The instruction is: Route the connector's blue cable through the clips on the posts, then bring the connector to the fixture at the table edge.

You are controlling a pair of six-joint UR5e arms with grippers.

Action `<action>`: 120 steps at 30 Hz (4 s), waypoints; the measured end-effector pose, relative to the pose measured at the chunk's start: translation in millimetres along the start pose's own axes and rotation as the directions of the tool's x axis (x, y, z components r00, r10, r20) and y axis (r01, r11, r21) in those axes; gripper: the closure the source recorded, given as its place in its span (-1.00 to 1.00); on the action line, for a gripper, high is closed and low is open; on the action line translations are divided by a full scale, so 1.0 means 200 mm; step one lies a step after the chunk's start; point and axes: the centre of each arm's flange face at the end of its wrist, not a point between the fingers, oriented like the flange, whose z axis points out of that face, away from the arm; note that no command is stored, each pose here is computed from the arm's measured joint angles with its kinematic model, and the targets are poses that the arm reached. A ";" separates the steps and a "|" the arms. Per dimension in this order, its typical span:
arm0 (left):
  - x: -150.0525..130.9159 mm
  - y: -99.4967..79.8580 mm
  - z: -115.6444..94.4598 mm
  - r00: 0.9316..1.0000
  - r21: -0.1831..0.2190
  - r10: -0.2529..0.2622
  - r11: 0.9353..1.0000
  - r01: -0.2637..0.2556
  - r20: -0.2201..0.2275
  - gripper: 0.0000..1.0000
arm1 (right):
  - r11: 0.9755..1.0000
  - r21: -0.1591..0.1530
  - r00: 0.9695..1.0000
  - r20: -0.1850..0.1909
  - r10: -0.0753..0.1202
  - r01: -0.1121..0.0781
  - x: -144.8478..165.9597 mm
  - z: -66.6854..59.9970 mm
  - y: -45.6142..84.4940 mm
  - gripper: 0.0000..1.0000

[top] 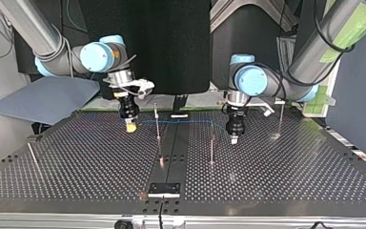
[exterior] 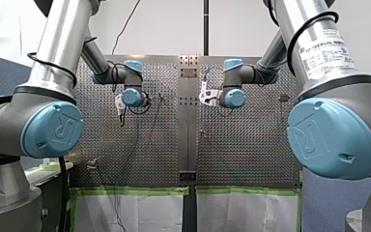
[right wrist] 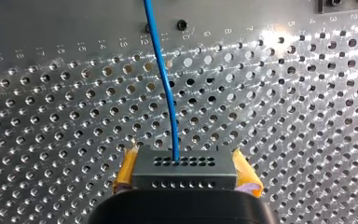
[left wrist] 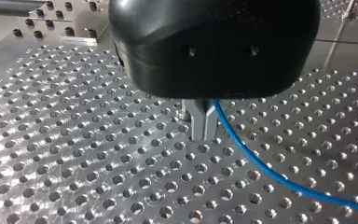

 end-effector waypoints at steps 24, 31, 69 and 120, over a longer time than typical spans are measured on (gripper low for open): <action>-0.08 0.06 0.09 1.000 -0.016 -0.004 1.000 0.004 0.023 1.00 | 1.000 -0.004 1.000 -0.007 -0.006 0.006 0.01 0.21 0.06 1.00; -0.08 0.08 0.09 1.000 -0.022 -0.002 1.000 0.002 0.020 1.00 | 1.000 -0.009 1.000 -0.020 -0.008 0.008 0.05 0.25 0.08 1.00; -0.09 0.12 0.11 1.000 -0.037 0.003 0.999 -0.002 0.027 1.00 | 0.999 0.028 0.999 0.016 -0.034 0.033 0.02 0.40 0.13 1.00; -0.10 -0.07 -0.34 0.993 0.085 0.047 0.996 -0.038 -0.106 -1.00 | 0.999 0.027 0.998 0.052 -0.036 0.034 0.00 0.39 0.13 1.00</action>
